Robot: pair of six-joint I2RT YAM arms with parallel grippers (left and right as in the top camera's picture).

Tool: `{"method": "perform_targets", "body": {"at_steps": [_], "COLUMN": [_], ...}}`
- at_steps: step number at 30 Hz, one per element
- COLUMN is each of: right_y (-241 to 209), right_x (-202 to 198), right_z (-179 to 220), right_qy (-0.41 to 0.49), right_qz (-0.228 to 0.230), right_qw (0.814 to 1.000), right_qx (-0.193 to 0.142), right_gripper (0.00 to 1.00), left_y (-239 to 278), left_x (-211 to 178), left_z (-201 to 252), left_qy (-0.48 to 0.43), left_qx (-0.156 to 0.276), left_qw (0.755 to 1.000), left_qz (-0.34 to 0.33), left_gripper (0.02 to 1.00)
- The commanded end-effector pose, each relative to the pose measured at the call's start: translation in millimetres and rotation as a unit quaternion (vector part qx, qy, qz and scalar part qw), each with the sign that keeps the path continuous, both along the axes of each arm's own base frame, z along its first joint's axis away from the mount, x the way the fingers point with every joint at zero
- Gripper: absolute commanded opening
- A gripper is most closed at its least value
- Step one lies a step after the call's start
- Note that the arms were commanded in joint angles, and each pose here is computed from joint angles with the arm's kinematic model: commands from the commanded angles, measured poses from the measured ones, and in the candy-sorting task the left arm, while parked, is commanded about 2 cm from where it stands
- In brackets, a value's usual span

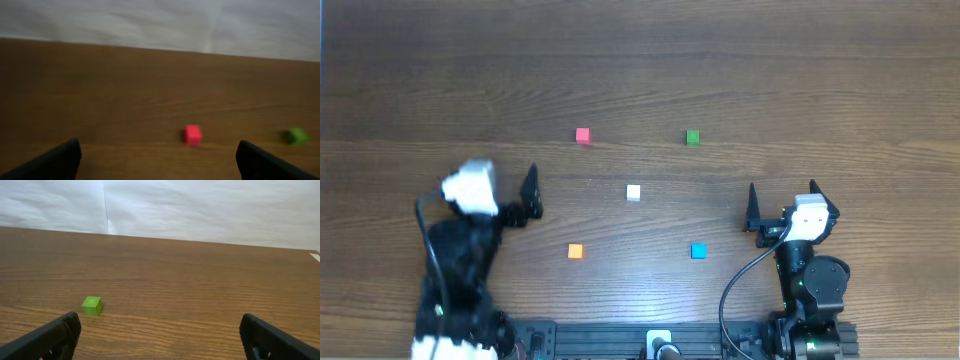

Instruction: Stack Cubes

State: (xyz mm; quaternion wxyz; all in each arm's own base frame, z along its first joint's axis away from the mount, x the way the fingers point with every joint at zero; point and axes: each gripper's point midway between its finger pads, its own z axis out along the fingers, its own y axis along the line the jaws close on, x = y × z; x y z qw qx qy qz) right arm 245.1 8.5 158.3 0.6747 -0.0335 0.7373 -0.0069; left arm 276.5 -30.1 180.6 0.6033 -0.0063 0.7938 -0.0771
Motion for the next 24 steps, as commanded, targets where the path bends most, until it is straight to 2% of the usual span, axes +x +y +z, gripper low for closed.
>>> {"method": "perform_targets", "body": {"at_steps": [1,6,14,24], "right_y": [-0.4,-0.4,-0.4,-0.4], "right_x": [0.1,0.1,0.0,0.0], "right_z": [-2.1,-2.1,-2.0,-2.0], "right_qy": [-0.001,-0.001,-0.002,-0.002], "right_qz": [0.000,0.000,0.000,0.000], "right_qw": [1.000,1.000,1.000,1.000], "right_qx": [-0.001,0.000,-0.001,0.000], "right_gripper": [0.991,0.993,0.993,0.993], "left_y": [-23.0,-51.7,-89.1,-116.2], "left_x": [46.4,98.2,156.0,162.4], "left_z": [48.4,53.1,0.9,-110.3], "left_qy": [0.049,0.159,0.336,0.481], "left_qx": [-0.025,-0.018,0.011,0.025], "left_qw": [0.998,0.986,0.941,0.876], "left_qz": [-0.019,-0.036,-0.045,-0.041], "left_gripper": [0.998,1.000,0.998,0.996]}}
